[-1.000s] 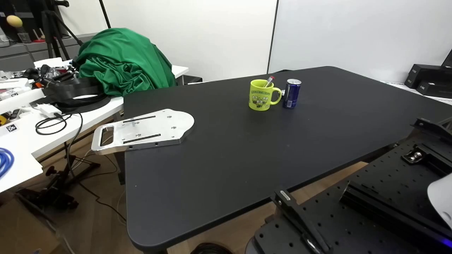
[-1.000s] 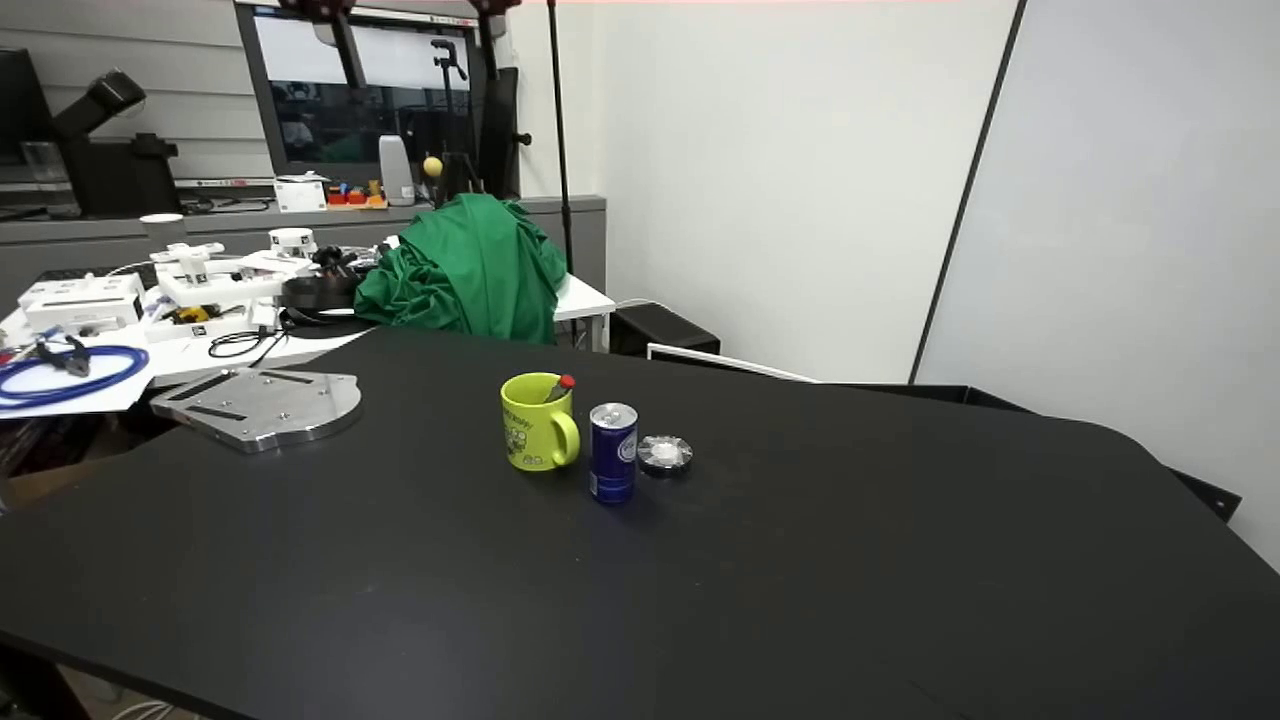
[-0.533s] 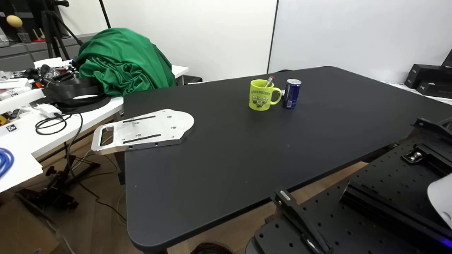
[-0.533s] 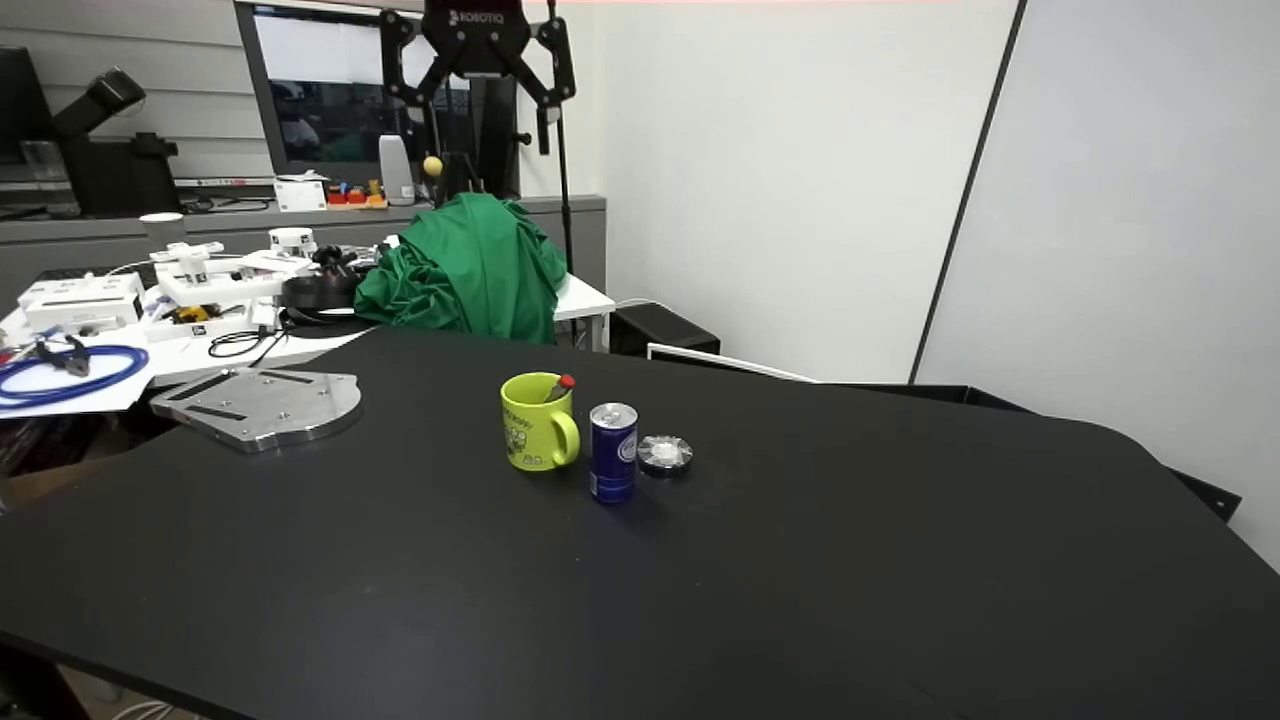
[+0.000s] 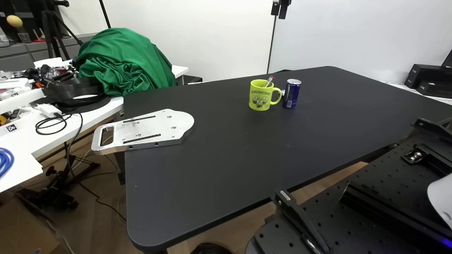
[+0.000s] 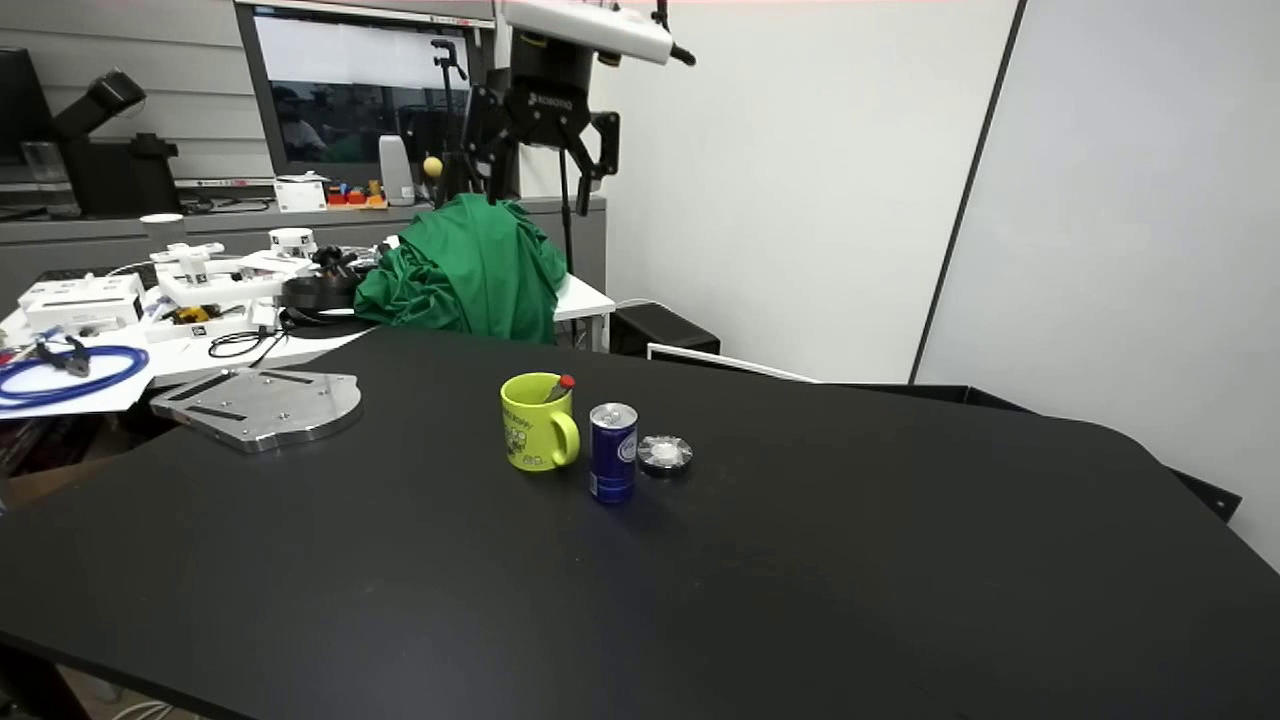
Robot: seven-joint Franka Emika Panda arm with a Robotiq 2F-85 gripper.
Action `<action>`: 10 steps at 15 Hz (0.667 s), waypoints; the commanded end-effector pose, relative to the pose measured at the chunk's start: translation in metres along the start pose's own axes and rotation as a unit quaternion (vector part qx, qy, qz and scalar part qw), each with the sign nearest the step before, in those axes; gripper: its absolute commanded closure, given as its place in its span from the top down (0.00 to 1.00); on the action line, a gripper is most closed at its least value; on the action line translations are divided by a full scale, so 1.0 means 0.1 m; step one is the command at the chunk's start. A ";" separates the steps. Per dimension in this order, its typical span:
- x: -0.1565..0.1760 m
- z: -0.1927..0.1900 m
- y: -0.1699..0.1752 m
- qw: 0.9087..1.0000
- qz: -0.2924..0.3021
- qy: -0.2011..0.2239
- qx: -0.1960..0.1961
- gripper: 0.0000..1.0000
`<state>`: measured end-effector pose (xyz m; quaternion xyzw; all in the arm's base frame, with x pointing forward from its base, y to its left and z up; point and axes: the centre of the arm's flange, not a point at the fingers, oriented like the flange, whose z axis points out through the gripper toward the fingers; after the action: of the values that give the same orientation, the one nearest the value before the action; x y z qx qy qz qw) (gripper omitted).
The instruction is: Pick up the marker from the cup and place it on the table
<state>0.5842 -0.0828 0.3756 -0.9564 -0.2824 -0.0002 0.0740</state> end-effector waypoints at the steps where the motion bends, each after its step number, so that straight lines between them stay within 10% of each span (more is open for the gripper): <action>1: 0.06 0.14 0.51 0.999 -0.009 0.010 0.042 1.00; 10: -0.07 0.88 0.63 0.993 0.041 0.018 0.111 1.00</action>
<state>0.6062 -0.1322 0.2902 -0.9538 -0.2526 0.0120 0.1621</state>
